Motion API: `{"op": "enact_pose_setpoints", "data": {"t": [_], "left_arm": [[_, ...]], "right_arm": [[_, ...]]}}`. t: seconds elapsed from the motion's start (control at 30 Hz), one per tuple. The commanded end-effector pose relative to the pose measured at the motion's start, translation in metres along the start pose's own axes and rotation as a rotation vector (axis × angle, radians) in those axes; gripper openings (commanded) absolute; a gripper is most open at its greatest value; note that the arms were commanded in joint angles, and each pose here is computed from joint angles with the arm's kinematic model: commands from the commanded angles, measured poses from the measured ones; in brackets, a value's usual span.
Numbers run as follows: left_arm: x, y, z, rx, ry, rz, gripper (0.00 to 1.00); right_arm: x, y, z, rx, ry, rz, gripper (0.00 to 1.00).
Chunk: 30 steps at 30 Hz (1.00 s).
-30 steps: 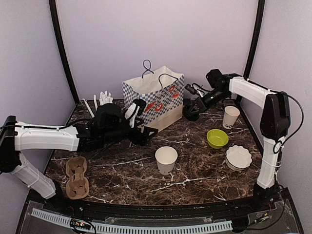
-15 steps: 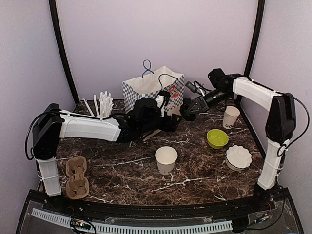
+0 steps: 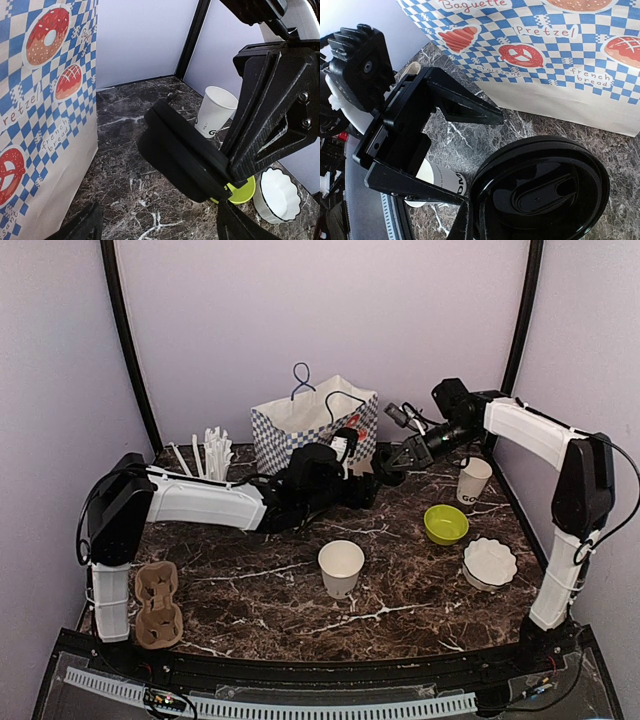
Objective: Pack the takeout coffee
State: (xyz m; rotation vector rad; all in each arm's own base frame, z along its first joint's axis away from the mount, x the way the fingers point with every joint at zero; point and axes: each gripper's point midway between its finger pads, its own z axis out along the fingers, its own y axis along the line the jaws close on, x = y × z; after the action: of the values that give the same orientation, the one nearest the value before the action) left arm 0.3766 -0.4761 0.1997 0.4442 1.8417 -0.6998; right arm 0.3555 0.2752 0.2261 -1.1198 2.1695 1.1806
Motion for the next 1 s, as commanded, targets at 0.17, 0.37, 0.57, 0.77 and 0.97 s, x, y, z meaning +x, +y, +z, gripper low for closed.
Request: {"op": "enact_pose_setpoints", "data": {"t": [0.17,0.37,0.57,0.77,0.97], "left_arm": [[-0.024,-0.005,0.008,-0.017,-0.059,-0.021,0.8],[-0.013,0.016,0.027,-0.105,-0.044,0.005,0.8],[-0.008,0.015,0.036,-0.101,-0.035,0.018,0.8],[-0.017,-0.006,0.022,-0.022,-0.047,0.105,0.82],[-0.042,-0.024,-0.038,0.104,-0.09,0.211,0.88]], "right_arm": [[-0.009,0.028,-0.011,-0.074,-0.038,-0.058,0.0],[-0.013,0.037,-0.022,-0.035,-0.046,-0.089,0.0],[-0.012,0.03,-0.028,0.046,-0.047,-0.107,0.0],[-0.016,0.039,-0.029,0.008,-0.062,-0.118,0.0],[-0.024,0.073,-0.04,-0.117,-0.114,-0.197,0.0]]}}
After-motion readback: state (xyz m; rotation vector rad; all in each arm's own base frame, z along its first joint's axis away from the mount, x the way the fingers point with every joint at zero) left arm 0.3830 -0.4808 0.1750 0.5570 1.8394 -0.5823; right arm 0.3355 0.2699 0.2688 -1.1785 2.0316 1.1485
